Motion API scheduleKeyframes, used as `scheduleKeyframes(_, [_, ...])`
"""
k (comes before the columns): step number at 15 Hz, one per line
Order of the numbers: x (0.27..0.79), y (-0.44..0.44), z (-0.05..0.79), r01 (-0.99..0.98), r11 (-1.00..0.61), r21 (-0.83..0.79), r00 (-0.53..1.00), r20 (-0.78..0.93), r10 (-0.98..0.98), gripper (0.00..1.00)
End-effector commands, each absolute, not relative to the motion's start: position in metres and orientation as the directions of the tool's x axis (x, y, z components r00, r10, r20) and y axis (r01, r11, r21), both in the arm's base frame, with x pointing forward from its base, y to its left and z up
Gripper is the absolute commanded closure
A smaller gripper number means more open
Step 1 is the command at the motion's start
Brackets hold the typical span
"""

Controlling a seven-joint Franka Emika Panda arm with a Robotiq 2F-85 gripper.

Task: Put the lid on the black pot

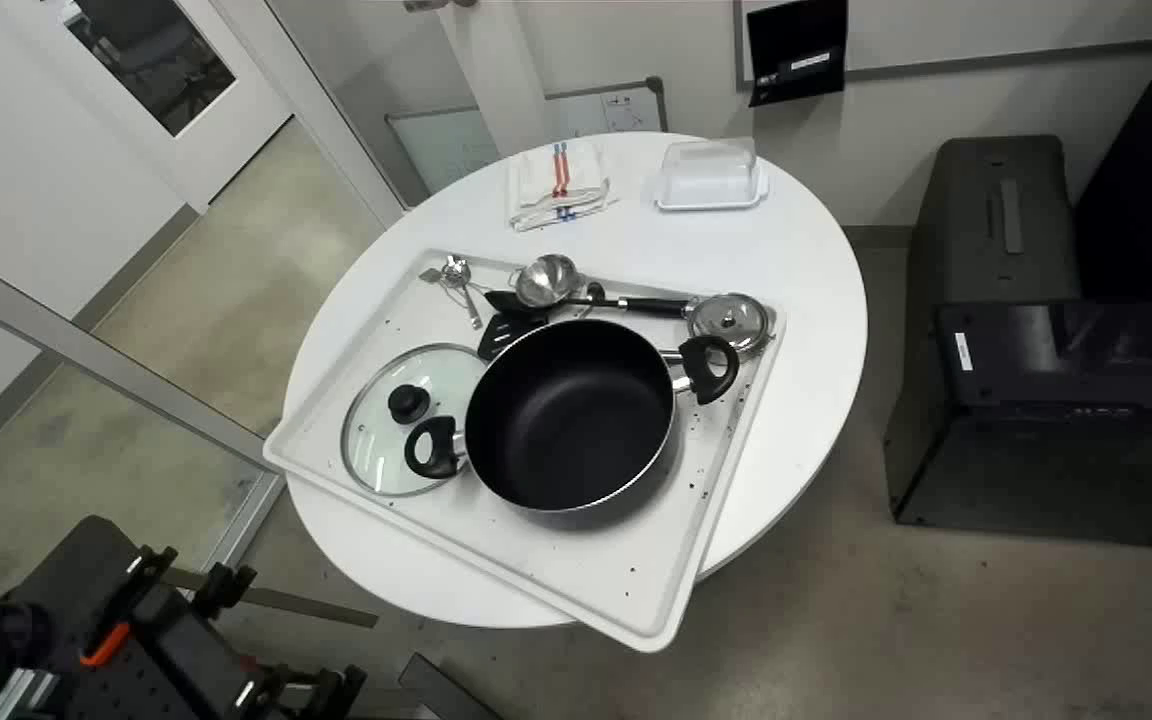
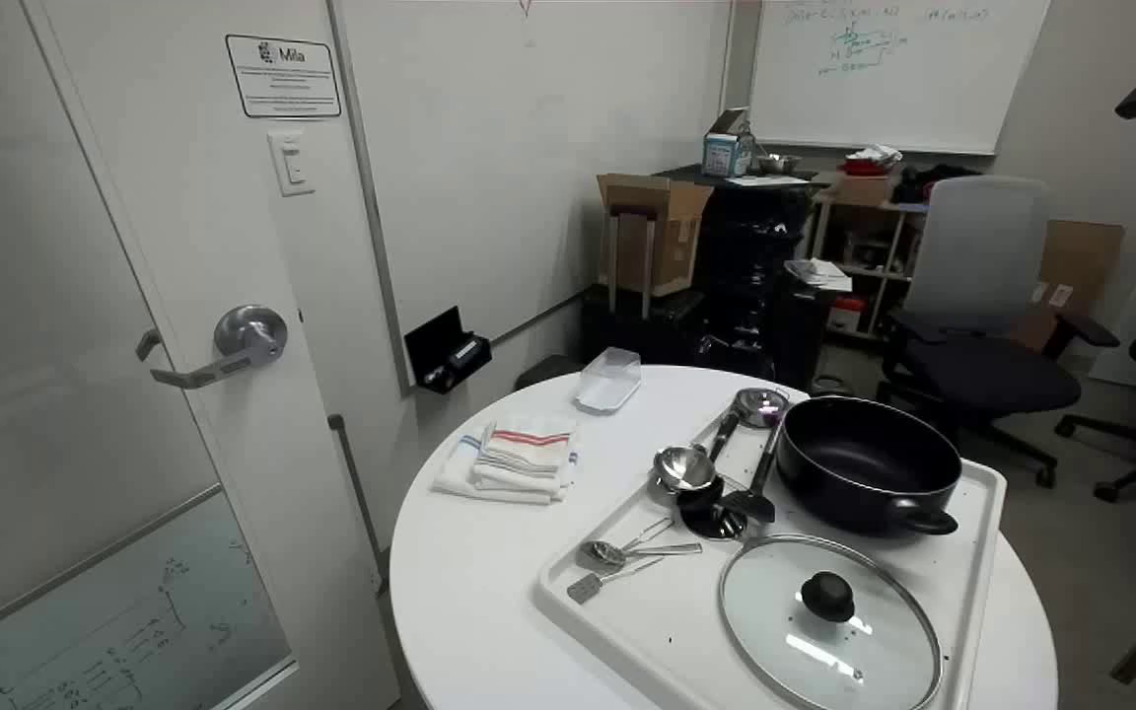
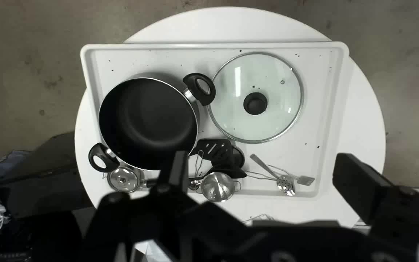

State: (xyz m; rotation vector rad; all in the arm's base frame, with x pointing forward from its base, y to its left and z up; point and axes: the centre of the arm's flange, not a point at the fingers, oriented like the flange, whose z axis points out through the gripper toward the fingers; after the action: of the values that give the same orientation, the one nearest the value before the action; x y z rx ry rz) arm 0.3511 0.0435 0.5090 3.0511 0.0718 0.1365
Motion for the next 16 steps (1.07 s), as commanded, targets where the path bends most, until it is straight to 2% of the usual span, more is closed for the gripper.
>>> scheduleKeyframes(1, [0.3511,0.0435,0.5090,0.043,-0.995,0.089,0.995,0.087,0.051,0.00])
scheduleKeyframes(16, [0.3587,0.0437,0.5030,0.068,-0.994,0.090,0.994,0.078,0.075,0.00])
